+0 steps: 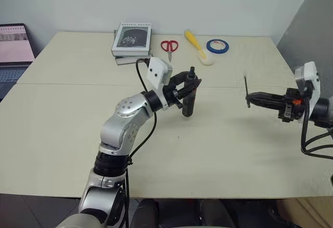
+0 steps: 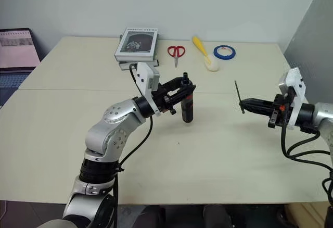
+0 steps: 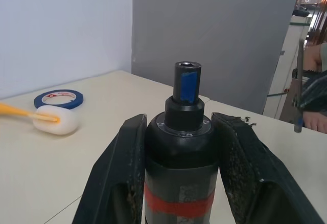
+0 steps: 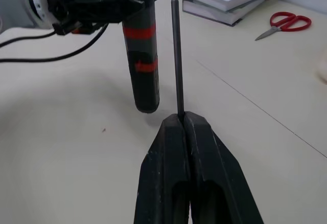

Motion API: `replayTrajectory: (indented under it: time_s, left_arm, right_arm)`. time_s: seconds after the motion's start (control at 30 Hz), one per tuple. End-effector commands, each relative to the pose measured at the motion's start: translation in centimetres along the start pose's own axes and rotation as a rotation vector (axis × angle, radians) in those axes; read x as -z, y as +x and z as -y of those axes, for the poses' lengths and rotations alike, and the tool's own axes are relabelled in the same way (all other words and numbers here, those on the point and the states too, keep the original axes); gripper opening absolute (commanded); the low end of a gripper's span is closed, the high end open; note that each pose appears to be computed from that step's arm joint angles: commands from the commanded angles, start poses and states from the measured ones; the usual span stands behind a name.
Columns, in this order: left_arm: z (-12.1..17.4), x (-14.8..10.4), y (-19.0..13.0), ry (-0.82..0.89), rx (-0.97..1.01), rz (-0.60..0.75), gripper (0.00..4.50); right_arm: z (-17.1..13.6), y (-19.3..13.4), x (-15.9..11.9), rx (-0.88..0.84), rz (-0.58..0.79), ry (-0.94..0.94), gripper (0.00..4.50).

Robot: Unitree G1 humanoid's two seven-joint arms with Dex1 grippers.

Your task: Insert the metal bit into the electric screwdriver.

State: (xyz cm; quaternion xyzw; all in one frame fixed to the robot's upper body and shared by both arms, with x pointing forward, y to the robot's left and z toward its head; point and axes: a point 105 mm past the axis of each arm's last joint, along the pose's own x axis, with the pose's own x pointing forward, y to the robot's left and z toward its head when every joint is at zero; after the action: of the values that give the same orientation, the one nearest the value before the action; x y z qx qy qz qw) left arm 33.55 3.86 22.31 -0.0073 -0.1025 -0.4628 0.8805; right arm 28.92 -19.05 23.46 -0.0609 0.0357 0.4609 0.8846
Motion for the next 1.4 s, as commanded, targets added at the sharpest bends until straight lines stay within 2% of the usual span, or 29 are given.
replayTrajectory:
  time_s: [0.03,0.3,0.37,0.63,0.8,0.97,1.4]
  left_arm:
    - [1.6,-1.2,0.0,0.038,0.040,0.050,1.64]
    - [1.9,1.3,-0.3,0.062,-0.048,0.030,1.64]
    - [2.3,1.9,-0.2,0.040,-0.056,0.034,1.64]
    - [2.7,2.6,-0.2,-0.011,0.001,0.026,1.63]
    - [2.6,2.0,-0.1,0.002,0.021,0.031,1.63]
    - [2.5,2.4,-0.3,0.007,0.020,0.019,1.63]
    - [2.0,2.3,-0.6,0.033,0.030,0.003,1.63]
  right_arm:
    - [-1.0,0.6,-3.1,0.033,0.125,-0.028,0.00]
    - [-1.6,2.5,-4.2,0.107,0.248,-0.026,0.00]
    - [-2.1,3.0,-5.2,0.095,0.310,-0.012,0.00]
    - [-3.6,5.2,-6.9,0.031,0.417,-0.047,0.00]
    - [-4.6,6.4,-7.1,-0.015,0.432,-0.063,0.00]
    - [-4.7,7.8,-7.6,0.014,0.465,-0.066,0.00]
    - [-5.7,9.4,-6.2,0.056,0.453,-0.064,0.00]
